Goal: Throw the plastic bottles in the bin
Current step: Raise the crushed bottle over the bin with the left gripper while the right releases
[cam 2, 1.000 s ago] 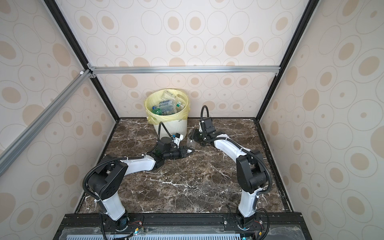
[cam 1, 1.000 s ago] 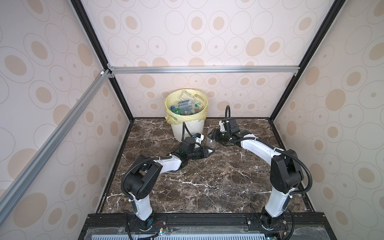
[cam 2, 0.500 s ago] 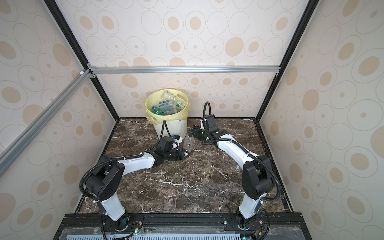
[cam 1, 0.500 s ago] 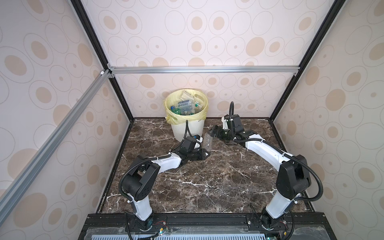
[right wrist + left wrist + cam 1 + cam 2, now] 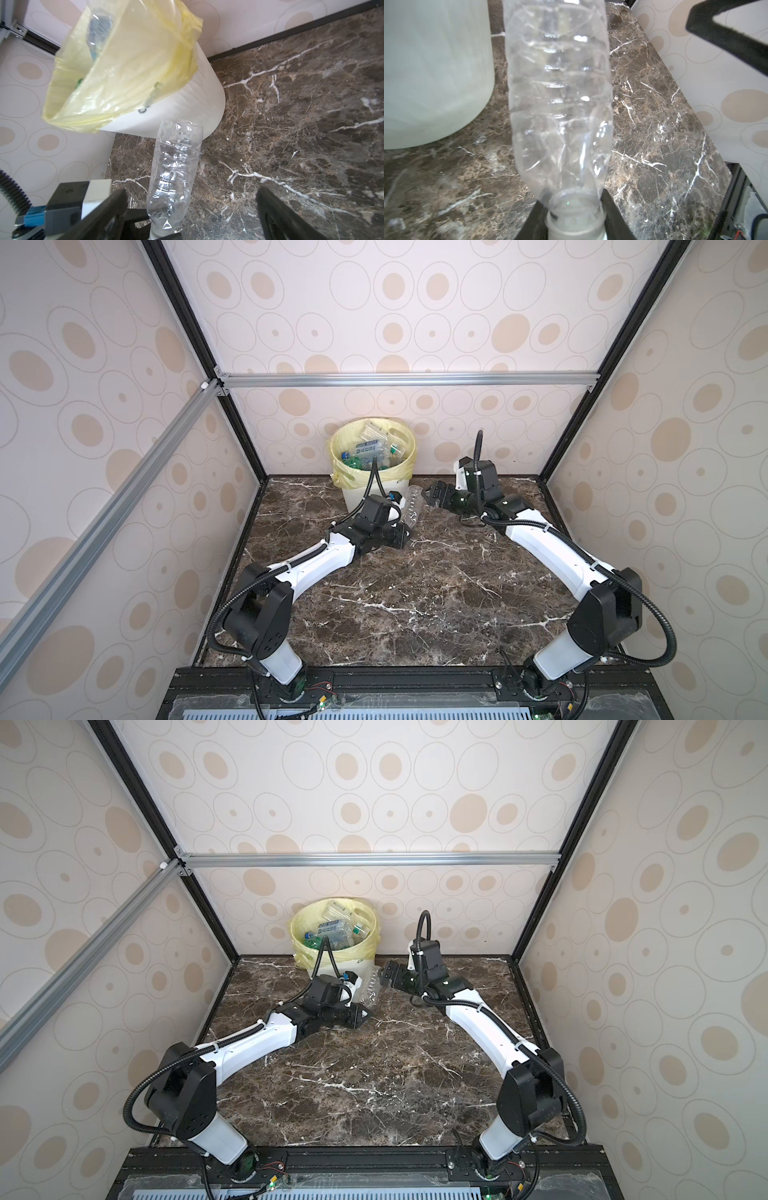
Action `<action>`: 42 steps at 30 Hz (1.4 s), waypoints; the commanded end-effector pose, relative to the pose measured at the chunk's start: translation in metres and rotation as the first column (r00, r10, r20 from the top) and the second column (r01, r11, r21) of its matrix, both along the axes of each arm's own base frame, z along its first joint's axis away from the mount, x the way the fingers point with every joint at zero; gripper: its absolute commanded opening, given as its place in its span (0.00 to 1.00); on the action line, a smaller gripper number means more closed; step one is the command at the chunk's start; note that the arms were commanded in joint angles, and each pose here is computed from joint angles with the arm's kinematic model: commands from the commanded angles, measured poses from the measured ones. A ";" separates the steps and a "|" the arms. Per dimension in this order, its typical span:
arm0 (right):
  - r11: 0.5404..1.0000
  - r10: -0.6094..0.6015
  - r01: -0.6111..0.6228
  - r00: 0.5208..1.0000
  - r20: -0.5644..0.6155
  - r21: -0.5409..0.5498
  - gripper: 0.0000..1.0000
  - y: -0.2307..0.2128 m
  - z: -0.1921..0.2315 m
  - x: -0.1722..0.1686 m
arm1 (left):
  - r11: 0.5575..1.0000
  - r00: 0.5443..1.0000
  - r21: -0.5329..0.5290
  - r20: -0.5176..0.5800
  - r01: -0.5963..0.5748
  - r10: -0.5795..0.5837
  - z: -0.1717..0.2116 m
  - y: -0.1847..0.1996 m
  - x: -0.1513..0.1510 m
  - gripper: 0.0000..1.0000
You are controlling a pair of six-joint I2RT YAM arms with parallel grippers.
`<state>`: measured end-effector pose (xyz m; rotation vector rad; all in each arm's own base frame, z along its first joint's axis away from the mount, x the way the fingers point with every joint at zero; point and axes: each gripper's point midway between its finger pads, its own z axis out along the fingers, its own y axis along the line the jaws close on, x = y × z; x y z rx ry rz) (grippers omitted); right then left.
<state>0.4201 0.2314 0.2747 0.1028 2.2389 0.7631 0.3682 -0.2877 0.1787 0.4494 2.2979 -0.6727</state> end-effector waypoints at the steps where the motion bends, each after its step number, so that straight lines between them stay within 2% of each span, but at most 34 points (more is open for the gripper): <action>1: 1.000 0.001 0.001 0.998 0.058 -0.025 1.00 -0.006 0.027 -0.008 | 0.993 0.991 0.108 0.132 -0.037 0.023 0.046 0.023 0.011 0.21; 7: 1.000 0.001 0.000 0.995 0.100 -0.013 1.00 -0.009 0.046 -0.014 | 0.964 0.945 0.210 0.313 -0.166 0.095 0.114 0.054 0.031 0.23; 12: 1.000 0.019 -0.020 0.991 0.132 0.009 1.00 -0.005 0.062 -0.012 | 0.905 0.881 0.278 0.439 -0.322 0.179 0.160 0.084 0.060 0.23; 16: 0.999 0.039 -0.042 0.988 0.149 0.019 1.00 0.002 0.073 -0.007 | 0.836 0.812 0.330 0.544 -0.438 0.211 0.193 0.102 0.080 0.24; 21: 0.997 0.076 -0.080 0.984 0.161 0.020 1.00 0.011 0.085 -0.001 | 0.780 0.707 0.351 0.689 -0.518 0.159 0.246 0.114 0.089 0.30; 25: 0.994 0.102 -0.106 0.983 0.156 0.016 1.00 0.017 0.085 0.003 | 0.711 0.593 0.369 0.801 -0.599 0.084 0.289 0.128 0.086 0.31; 28: 0.994 0.103 -0.108 0.983 0.152 0.023 1.00 0.017 0.082 0.005 | 0.652 0.529 0.399 0.848 -0.645 0.005 0.314 0.135 0.084 0.32; 31: 0.994 0.099 -0.106 0.985 0.143 0.036 1.00 0.014 0.077 0.006 | 0.612 0.478 0.413 0.876 -0.674 -0.064 0.335 0.137 0.082 0.33; 34: 0.994 0.090 -0.097 0.987 0.133 0.052 1.00 0.009 0.073 0.008 | 0.601 0.421 0.386 0.902 -0.700 -0.090 0.359 0.138 0.078 0.36; 38: 0.995 0.075 -0.083 0.989 0.125 0.064 1.00 0.001 0.069 0.008 | 0.630 0.375 0.357 0.921 -0.690 -0.111 0.377 0.132 0.075 0.37; 40: 0.995 0.068 -0.076 0.991 0.119 0.067 1.00 -0.003 0.067 0.009 | 0.648 0.386 0.375 0.913 -0.663 -0.132 0.369 0.124 0.080 0.38; 42: 0.995 0.063 -0.071 0.992 0.112 0.072 1.00 -0.005 0.064 0.009 | 0.665 0.424 0.411 0.892 -0.623 -0.155 0.351 0.113 0.089 0.39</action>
